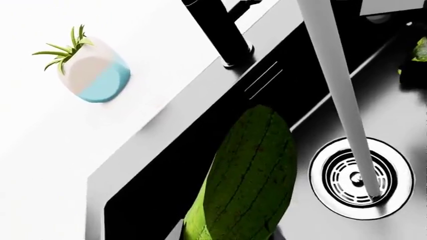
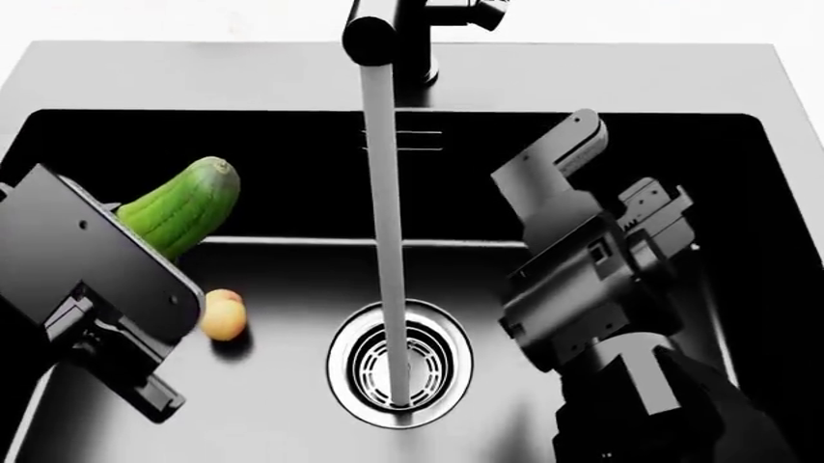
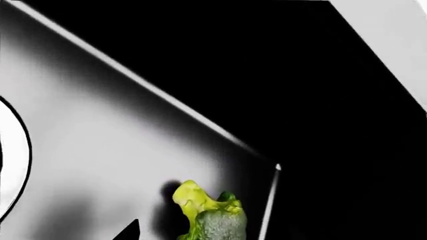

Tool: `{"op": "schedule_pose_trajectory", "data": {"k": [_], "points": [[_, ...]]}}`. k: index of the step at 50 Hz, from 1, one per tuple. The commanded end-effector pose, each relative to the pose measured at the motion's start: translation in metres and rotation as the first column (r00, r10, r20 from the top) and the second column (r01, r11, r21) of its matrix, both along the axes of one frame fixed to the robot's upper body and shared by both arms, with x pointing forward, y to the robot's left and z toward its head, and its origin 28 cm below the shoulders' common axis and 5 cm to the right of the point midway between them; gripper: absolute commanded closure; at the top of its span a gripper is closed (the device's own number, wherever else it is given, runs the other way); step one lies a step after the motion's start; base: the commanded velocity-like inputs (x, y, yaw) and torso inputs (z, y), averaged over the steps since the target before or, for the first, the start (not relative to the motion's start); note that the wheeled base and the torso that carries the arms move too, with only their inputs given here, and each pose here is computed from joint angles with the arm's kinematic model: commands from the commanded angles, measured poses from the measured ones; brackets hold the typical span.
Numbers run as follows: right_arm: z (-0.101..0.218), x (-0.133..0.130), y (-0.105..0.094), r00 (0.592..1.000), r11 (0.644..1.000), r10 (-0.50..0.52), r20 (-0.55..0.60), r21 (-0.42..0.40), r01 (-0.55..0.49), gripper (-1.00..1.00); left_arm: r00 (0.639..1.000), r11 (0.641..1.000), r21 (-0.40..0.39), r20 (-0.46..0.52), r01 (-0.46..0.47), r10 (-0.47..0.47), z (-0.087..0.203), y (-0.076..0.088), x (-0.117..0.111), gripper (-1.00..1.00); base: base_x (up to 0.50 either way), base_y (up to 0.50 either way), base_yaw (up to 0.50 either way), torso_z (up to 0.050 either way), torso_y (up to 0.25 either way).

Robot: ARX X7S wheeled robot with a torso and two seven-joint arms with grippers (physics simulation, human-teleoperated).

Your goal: Pick the cucumbers and broccolis from the sink and place them in one bowl. Place the apricot in the other bowl. Then turn off the sink faucet.

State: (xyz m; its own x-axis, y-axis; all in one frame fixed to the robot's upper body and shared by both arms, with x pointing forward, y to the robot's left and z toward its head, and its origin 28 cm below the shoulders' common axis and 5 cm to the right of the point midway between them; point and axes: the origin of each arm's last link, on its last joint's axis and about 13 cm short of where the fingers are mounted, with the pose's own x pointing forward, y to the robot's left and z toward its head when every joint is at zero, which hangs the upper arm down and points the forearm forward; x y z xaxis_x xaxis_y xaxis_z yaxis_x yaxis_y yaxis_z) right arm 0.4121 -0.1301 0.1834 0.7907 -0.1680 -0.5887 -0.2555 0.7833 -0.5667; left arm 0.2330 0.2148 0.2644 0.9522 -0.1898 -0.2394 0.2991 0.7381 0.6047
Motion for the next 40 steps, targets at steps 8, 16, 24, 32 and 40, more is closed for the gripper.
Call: {"op": "schedule_pose_trajectory", "data": {"k": [8, 16, 24, 32, 40], "points": [[-0.002, -0.002, -0.012, 0.998, 0.995, -0.066, -0.005, 0.081, 0.066, -1.0, 1.0, 0.999, -0.036, 0.025, 0.016, -0.015, 0.006, -0.004, -0.002, 1.0, 0.0, 0.0, 0.0, 0.003, -0.073], [-0.012, -0.007, -0.019, 0.993, 0.989, -0.114, -0.036, 0.086, 0.117, -1.0, 0.999, 0.999, -0.039, 0.023, 0.028, -0.027, 0.006, -0.006, -0.008, 1.0, 0.0, 0.0, 0.0, 0.0, 0.0], [0.0, -0.002, -0.012, 0.996, 0.991, -0.089, 0.009, 0.101, 0.087, -1.0, 0.998, 0.999, -0.01, 0.046, 0.036, -0.035, 0.008, -0.006, -0.014, 1.0, 0.0, 0.0, 0.0, 0.0, 0.0], [0.019, 0.003, -0.013, 0.993, 0.992, -0.086, 0.075, 0.096, 0.079, -1.0, 0.998, 0.999, -0.02, 0.046, 0.046, -0.045, 0.008, -0.008, -0.017, 1.0, 0.0, 0.0, 0.0, 0.003, -0.225], [0.016, 0.001, -0.023, 0.989, 0.986, -0.132, 0.065, 0.114, 0.124, -1.0, 0.998, 0.999, -0.009, 0.048, 0.051, -0.051, 0.01, -0.01, -0.017, 1.0, 0.0, 0.0, 0.0, 0.005, -0.213]]}}
